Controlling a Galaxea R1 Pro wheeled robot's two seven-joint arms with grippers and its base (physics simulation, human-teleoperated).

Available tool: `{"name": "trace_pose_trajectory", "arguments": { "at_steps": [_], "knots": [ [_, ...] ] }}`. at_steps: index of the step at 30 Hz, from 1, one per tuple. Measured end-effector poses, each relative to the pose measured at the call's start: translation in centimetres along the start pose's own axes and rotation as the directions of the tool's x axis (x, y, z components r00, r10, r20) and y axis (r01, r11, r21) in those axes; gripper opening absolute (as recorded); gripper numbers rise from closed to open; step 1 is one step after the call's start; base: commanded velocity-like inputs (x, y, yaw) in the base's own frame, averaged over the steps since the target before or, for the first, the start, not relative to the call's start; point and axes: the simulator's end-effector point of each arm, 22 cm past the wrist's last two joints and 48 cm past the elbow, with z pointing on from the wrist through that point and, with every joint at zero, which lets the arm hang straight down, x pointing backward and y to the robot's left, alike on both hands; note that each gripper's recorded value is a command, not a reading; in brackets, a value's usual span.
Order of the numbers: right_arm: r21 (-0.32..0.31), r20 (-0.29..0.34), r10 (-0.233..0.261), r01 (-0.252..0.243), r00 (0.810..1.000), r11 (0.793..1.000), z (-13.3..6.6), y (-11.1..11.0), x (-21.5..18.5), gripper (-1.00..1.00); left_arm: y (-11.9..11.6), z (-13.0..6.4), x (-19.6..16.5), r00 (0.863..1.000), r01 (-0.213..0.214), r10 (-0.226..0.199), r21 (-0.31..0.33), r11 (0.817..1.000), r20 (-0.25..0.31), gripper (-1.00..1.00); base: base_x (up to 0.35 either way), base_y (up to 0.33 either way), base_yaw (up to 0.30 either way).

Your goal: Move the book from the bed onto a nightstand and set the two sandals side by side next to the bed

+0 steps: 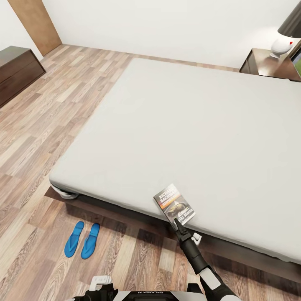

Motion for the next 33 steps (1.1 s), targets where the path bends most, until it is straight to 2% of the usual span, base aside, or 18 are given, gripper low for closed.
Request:
{"name": "trace_pose_trajectory", "arguments": {
  "at_steps": [4, 5, 24, 33],
  "knots": [
    [-0.001, 0.000, 0.000, 0.000, 1.000, 1.000, 0.0, 0.0, 0.0, 1.00, 0.0, 0.0, 0.0, 1.000, 0.000, 0.000, 0.000, 1.000, 0.000, 1.00, 0.000, 0.000, 0.000],
    [-0.001, 0.000, 0.000, 0.000, 1.000, 1.000, 0.0, 0.0, 0.0, -1.00, 0.0, 0.0, 0.0, 1.000, 0.000, 0.000, 0.000, 1.000, 0.000, 1.00, 0.000, 0.000, 0.000],
    [-0.001, 0.001, -0.001, 0.001, 1.000, 1.000, 0.0, 0.0, 0.0, -1.00, 0.0, 0.0, 0.0, 1.000, 0.000, 0.000, 0.000, 1.000, 0.000, 1.00, 0.000, 0.000, 0.000],
    [-0.001, 0.000, -0.001, 0.001, 1.000, 1.000, -0.5, 1.4, 0.1, -1.00, -0.6, -1.4, 0.1, 1.000, 0.001, -0.001, 0.001, 1.000, -0.003, 1.00, 0.000, 0.000, 0.000]
  ]
}}
